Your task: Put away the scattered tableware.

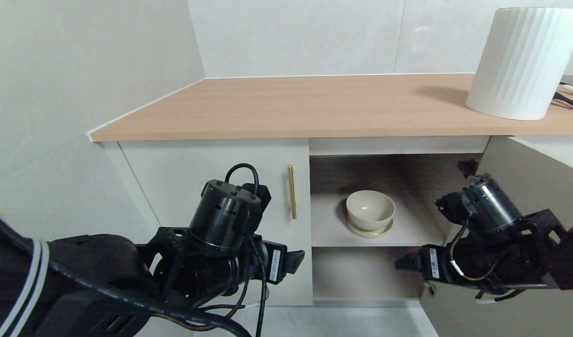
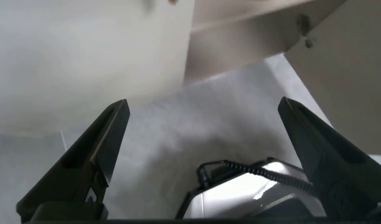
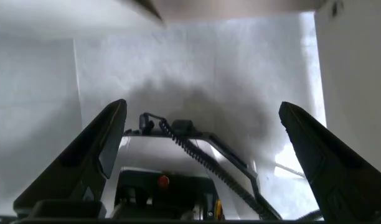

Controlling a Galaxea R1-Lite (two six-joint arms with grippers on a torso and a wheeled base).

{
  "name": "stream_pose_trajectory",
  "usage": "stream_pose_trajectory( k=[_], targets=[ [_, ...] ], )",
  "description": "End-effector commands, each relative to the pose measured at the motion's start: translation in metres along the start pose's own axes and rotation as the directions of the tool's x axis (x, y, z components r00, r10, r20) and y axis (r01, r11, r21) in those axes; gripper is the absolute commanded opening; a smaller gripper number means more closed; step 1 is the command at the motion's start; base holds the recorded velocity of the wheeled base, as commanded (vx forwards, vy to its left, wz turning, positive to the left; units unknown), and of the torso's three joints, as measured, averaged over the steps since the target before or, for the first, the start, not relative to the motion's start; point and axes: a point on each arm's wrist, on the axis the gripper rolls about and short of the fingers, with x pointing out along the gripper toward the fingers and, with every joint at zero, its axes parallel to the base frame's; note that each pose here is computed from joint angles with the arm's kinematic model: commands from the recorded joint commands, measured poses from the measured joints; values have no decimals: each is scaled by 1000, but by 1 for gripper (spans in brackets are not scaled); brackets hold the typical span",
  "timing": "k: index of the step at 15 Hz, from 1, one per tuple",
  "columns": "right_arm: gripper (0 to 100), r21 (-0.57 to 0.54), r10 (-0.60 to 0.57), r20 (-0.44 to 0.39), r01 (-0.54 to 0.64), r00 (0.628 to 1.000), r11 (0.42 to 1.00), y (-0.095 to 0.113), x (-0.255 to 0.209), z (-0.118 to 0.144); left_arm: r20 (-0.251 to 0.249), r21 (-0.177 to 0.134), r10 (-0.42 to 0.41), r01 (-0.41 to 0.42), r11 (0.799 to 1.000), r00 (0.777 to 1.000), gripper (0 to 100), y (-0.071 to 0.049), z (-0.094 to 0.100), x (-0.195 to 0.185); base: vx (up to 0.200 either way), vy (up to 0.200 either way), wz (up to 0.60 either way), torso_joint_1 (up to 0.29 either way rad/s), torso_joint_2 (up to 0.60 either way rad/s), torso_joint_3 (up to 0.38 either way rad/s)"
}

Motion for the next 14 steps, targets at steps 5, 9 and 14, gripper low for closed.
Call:
stream_pose_trajectory(
  k=[5,9,14],
  targets=[
    [100,-23,31,47,-29,998,999,-4,-29,-2,9,-6,2,-2,1000,1000,100,2,2,-1,-200,0,0,0,0,2],
    [100,-28,21,30,-20,999,999,-5,-28,-3,9,-7,4,-4,1000,1000,100,2,2,-1,-200,0,0,1,5,2],
    [100,-25,36,53,-34,998,999,-8,-47,-3,16,-13,9,-9,1000,1000,100,4,4,-2,-200,0,0,0,3,1]
  ],
)
